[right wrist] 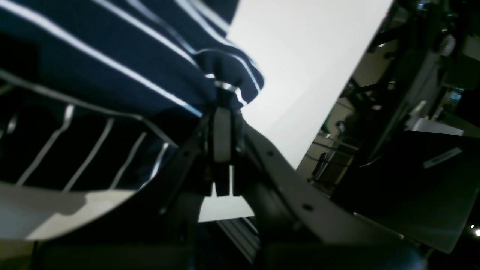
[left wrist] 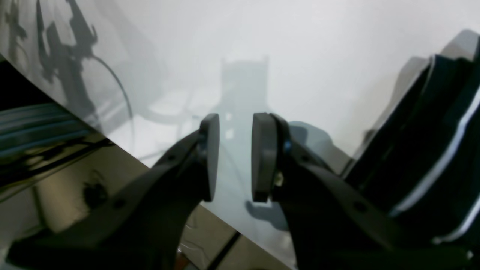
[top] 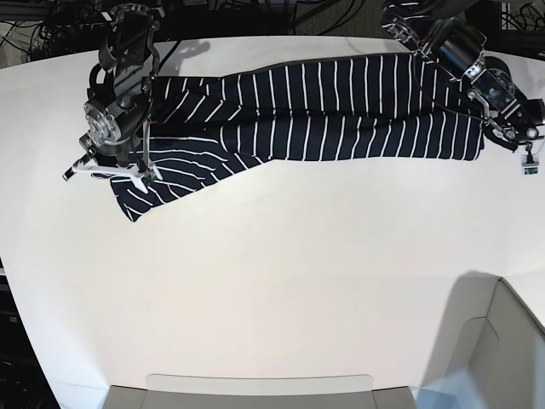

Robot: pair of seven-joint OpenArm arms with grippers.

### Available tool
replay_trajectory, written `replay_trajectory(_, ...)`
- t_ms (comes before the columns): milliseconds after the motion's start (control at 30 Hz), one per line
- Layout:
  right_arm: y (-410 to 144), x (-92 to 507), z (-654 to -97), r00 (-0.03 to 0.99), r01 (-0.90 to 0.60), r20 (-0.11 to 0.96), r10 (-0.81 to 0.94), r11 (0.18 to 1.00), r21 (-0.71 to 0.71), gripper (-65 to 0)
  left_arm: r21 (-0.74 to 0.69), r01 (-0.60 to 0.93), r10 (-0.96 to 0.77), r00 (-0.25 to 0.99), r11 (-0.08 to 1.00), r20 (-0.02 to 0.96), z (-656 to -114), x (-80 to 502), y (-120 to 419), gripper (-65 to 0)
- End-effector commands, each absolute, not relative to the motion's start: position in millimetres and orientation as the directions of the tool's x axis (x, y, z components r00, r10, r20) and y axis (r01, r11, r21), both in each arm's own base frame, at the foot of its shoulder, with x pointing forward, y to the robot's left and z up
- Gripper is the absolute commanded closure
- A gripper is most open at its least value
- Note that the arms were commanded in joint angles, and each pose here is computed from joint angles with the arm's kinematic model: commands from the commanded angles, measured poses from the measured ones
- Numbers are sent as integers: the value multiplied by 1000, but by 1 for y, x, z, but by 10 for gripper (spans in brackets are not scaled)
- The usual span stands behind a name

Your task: Fold the T-shirt properly

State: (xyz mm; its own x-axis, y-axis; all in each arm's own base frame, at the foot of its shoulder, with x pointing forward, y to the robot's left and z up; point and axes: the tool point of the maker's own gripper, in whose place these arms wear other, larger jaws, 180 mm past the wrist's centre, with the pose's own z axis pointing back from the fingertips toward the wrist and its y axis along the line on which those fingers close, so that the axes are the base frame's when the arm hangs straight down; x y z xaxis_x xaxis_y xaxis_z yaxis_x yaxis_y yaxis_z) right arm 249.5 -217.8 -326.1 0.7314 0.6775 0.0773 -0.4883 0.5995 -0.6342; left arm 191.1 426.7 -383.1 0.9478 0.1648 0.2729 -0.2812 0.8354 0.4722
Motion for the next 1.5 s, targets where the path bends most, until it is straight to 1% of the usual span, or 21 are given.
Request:
replay_trajectory(0,-223,249,-319,731,-482,67,679,583,-654,0,494,-300,159,938,816,308,-368,198,436,-161)
replay_trajectory(467,-221,221,-340,731,-540,2,682,581,-609,0,490,-297,163,941,819,298,-370,197,433,-161)
replay_trajectory(500,-222,219,-342,731,-545,-5,683,578,-607,-16,490,-297,163,941,819,298,-370,197,433,-161)
replay_trajectory(533,-222,219,-342,731,-545,-5,683,578,-607,-48,490,-297,163,941,819,298,-370,197,433,-161)
replay_trajectory(600,-224,219,-341,736,-540,-5,677,581,-609,-121,490,-297,163,941,819,298,-370,197,433,-161)
replay_trajectory(667,-224,219,-340,736,-538,-3,678,581,-611,-209,490,-297,163,941,819,298,-370,197,433,-161)
replay_trajectory(733,-224,220,-339,735,-534,1,678,581,-614,-273,490,-297,163,941,819,298,-370,197,433,-161)
replay_trajectory(800,-226,221,-338,739,-529,3,673,583,-617,-322,490,-297,163,941,819,298,-370,197,433,-161)
replay_trajectory(867,-233,221,-336,755,-510,5,655,592,-624,-349,490,-297,163,941,819,298,-370,197,433,-161)
replay_trajectory(967,-239,233,-325,777,-455,49,627,615,-643,-350,490,-297,163,941,819,298,-370,197,433,-161)
replay_trajectory(1067,-241,245,-315,817,-364,131,561,679,-638,-350,488,-299,163,939,820,302,-370,199,432,-160)
replay_trajectory(1167,-242,260,-303,829,-297,198,524,711,-637,-349,487,-307,165,935,817,313,-367,200,433,-160)
replay_trajectory(1200,-241,262,-302,826,-294,203,525,711,-639,-349,488,-312,164,932,815,323,-364,201,432,-160)
replay_trajectory(1267,-242,265,-299,826,-289,206,525,708,-645,-349,452,-331,160,913,828,375,-361,209,420,-160)
replay_trajectory(1333,-239,269,-299,820,-295,208,533,706,-644,-349,421,-362,160,882,832,443,-344,216,413,-164)
replay_trajectory(1467,-232,271,-310,813,-338,180,554,700,-629,-349,349,-338,173,888,874,426,-342,215,392,-230)
